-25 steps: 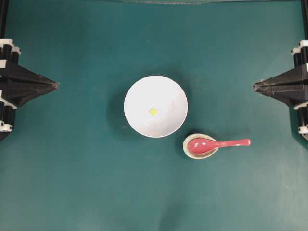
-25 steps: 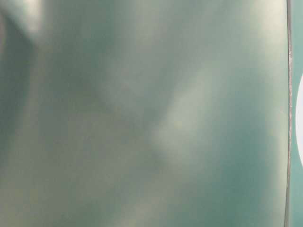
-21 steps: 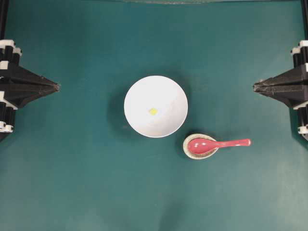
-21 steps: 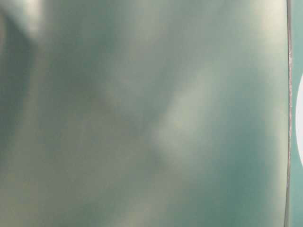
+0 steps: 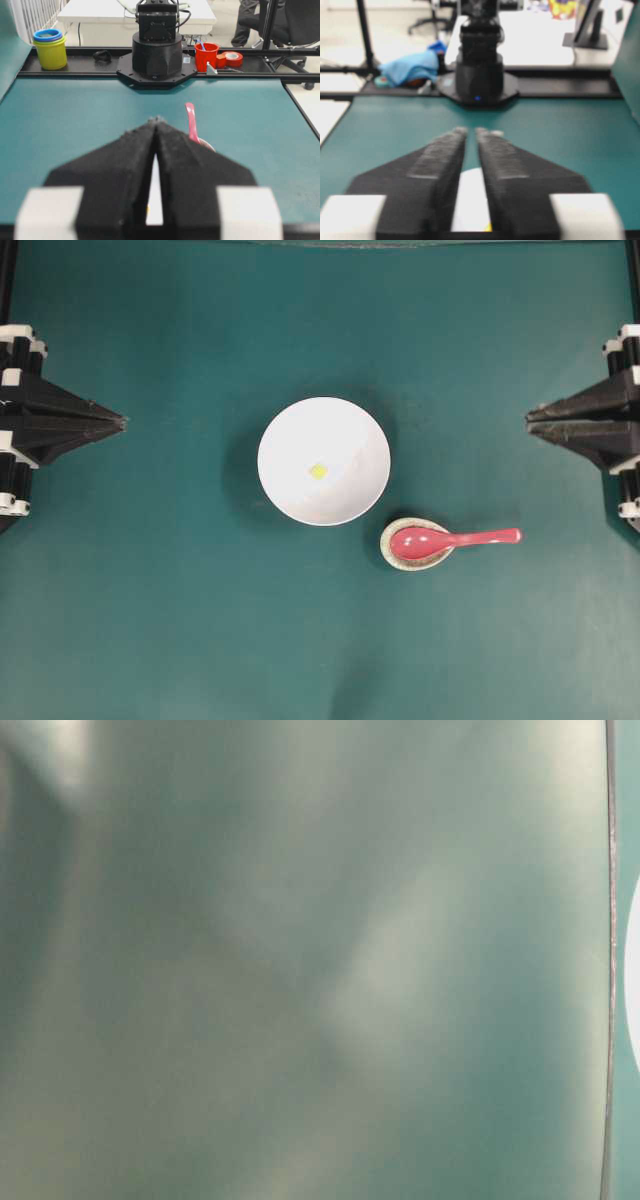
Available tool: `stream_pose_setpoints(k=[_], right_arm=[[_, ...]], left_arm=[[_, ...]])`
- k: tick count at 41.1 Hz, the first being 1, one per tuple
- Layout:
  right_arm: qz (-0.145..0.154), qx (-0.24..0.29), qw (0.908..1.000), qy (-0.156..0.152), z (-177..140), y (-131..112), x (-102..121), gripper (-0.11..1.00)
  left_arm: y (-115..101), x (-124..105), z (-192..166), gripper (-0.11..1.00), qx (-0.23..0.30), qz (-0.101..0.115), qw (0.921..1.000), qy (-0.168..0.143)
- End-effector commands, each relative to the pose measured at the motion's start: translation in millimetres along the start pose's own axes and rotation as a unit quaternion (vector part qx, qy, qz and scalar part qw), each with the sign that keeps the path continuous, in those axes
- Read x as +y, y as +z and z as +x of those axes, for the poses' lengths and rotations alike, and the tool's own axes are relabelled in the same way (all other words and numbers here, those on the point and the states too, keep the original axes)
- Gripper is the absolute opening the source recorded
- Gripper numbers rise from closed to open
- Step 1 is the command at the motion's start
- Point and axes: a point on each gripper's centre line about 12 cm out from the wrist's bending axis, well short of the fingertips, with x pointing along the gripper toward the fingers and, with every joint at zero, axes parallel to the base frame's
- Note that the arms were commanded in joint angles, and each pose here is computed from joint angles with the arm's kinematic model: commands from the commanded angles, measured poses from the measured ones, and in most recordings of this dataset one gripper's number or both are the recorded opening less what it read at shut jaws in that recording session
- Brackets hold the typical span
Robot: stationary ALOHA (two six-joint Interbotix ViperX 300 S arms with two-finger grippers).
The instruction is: Scoop the yellow hexagonal prism block from the bowl with a spoon using the right arm.
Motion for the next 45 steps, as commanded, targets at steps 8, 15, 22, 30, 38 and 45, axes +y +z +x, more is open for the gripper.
stream_pose_setpoints(k=[8, 15, 22, 30, 38, 45], right_arm=[[0.002, 0.017, 0.9999, 0.000, 6.1, -6.4, 0.2, 0.53], [0.002, 0.038, 0.9993, 0.001, 12.2, -19.9, 0.5, 0.51], [0.010, 0.061, 0.9981, 0.007, 18.4, -43.0, 3.6, 0.51], [0.025, 0.069, 0.9972, 0.017, 21.2, -73.9, 10.2, 0.51], [0.050, 0.080, 0.9951, 0.030, 21.9, -105.9, 20.7, 0.51], [0.068, 0.086, 0.9930, 0.043, 22.7, -130.4, 30.5, 0.51]], left_arm=[[4.1, 0.2, 7.6, 0.00, -0.008, 0.001, 1.0000, 0.000], [3.9, 0.2, 10.5, 0.00, -0.017, 0.001, 0.9999, 0.000], [4.6, 0.1, 11.4, 0.00, -0.022, 0.001, 0.9998, 0.000], [5.9, 0.2, 11.0, 0.00, -0.025, 0.001, 0.9997, 0.000], [6.2, 0.2, 10.2, 0.00, -0.026, 0.001, 0.9997, 0.000], [5.6, 0.2, 10.7, 0.00, -0.025, 0.001, 0.9997, 0.000]])
